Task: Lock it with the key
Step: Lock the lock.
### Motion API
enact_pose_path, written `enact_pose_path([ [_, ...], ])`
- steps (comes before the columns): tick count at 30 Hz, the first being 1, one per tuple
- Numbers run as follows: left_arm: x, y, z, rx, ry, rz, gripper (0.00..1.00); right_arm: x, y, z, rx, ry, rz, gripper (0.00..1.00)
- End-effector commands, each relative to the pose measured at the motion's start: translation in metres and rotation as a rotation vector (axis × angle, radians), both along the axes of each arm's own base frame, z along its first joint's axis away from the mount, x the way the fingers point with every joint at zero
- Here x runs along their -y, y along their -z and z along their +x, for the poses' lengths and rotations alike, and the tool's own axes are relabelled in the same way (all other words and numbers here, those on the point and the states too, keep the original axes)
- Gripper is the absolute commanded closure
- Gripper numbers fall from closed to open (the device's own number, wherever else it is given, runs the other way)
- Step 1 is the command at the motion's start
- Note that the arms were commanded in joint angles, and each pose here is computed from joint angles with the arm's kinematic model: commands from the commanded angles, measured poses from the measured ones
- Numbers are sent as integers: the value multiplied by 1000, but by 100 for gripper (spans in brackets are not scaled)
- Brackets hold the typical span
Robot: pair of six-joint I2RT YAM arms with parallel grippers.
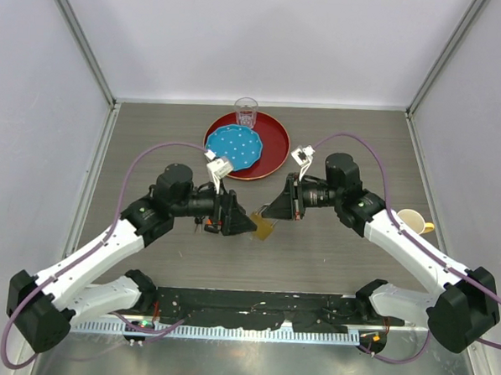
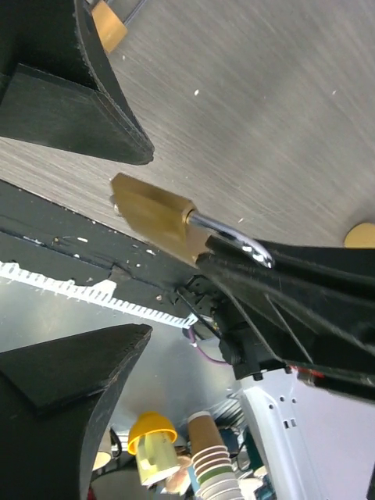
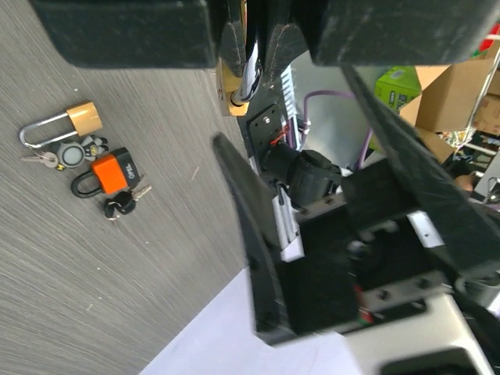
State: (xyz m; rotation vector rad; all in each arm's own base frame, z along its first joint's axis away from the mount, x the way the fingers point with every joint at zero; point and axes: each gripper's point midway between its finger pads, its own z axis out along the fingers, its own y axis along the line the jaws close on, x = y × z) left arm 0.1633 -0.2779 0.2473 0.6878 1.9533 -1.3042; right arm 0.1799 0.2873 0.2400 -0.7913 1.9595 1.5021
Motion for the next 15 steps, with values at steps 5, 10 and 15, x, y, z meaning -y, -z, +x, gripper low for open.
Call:
enact_pose_path([
  [5, 36, -1, -17, 26, 204, -135, 14, -5, -63, -13, 157, -105, 173, 98],
  [10, 50, 10, -35, 2, 280, -122, 41, -6, -64, -8, 164, -78, 170, 98],
  [15, 51, 15, -31, -13, 240, -115, 100, -5, -65, 2, 166, -27, 161, 98],
])
